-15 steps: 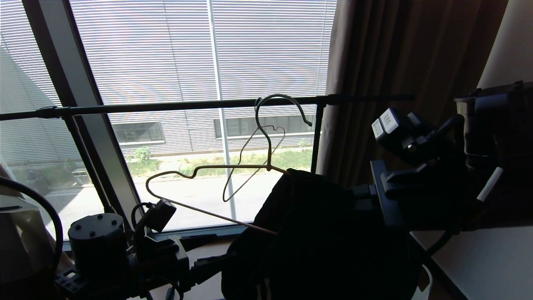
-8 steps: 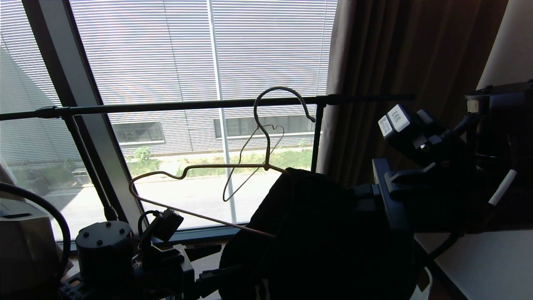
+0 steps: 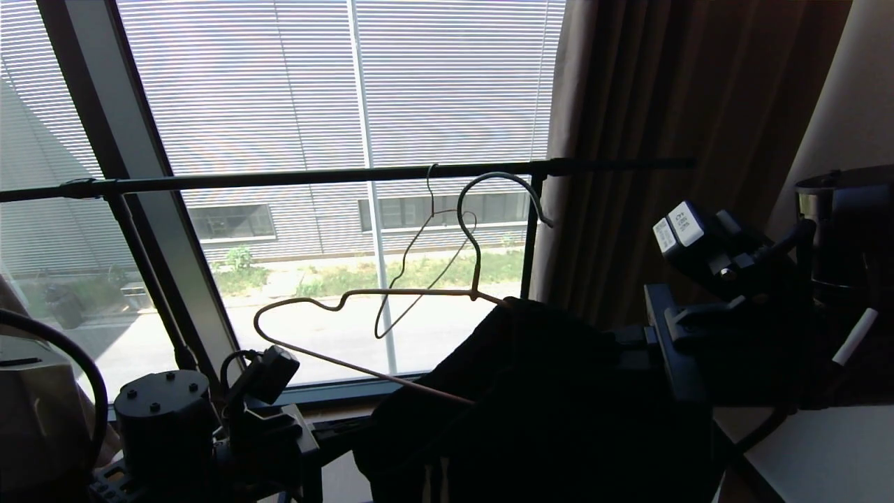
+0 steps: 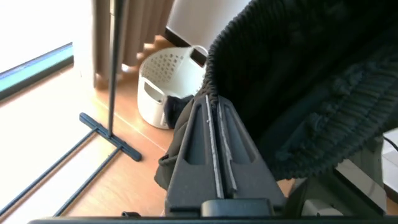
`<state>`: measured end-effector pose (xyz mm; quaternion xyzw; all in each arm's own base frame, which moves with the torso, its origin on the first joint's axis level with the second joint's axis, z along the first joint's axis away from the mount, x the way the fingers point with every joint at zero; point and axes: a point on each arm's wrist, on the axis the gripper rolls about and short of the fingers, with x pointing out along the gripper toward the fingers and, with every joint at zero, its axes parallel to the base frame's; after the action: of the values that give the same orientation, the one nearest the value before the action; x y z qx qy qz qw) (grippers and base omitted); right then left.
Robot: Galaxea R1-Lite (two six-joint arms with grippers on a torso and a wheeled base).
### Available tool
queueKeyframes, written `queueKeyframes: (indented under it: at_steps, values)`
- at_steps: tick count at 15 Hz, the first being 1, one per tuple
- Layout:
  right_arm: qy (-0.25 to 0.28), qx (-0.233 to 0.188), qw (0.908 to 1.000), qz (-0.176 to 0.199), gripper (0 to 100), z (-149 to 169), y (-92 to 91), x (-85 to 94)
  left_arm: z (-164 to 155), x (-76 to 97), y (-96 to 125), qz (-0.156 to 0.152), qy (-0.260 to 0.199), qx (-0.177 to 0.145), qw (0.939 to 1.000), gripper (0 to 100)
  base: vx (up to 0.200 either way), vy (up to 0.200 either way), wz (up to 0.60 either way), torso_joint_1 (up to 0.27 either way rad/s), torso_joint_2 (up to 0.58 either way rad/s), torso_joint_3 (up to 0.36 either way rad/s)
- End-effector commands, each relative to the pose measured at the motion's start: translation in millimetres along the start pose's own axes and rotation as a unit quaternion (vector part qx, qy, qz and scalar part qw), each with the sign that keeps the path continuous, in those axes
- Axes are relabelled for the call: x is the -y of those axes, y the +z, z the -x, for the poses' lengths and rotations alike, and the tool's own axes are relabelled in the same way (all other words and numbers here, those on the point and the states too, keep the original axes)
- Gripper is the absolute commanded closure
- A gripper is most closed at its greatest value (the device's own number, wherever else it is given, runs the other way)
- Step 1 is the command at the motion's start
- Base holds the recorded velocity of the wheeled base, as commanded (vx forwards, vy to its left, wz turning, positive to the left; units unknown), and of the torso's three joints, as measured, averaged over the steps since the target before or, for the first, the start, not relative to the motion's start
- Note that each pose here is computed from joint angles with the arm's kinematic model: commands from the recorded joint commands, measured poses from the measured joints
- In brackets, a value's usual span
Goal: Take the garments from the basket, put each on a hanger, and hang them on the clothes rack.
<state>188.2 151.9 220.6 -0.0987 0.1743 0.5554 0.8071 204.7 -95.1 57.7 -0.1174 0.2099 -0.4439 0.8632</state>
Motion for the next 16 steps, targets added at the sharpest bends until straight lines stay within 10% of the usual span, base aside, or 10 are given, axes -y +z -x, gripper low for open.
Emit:
queueKeyframes:
  at_steps: [1, 16]
  values:
    - [-0.014, -0.002, 0.9999, -0.007, 100, 9.7, -6.7, 1.2, 9.0, -1.2, 3.2, 0.000, 0.013, 0.012, 0.9998, 100, 0.000, 0.000, 0.00, 0.000, 0.00, 0.000]
    - [-0.032, -0.084, 0.9934, -0.071, 100, 24.0, -74.4, -6.2, 26.6, -30.9, 21.5, -0.005, 0.079, 0.067, 0.9946, 100, 0.000, 0.000, 0.00, 0.000, 0.00, 0.000]
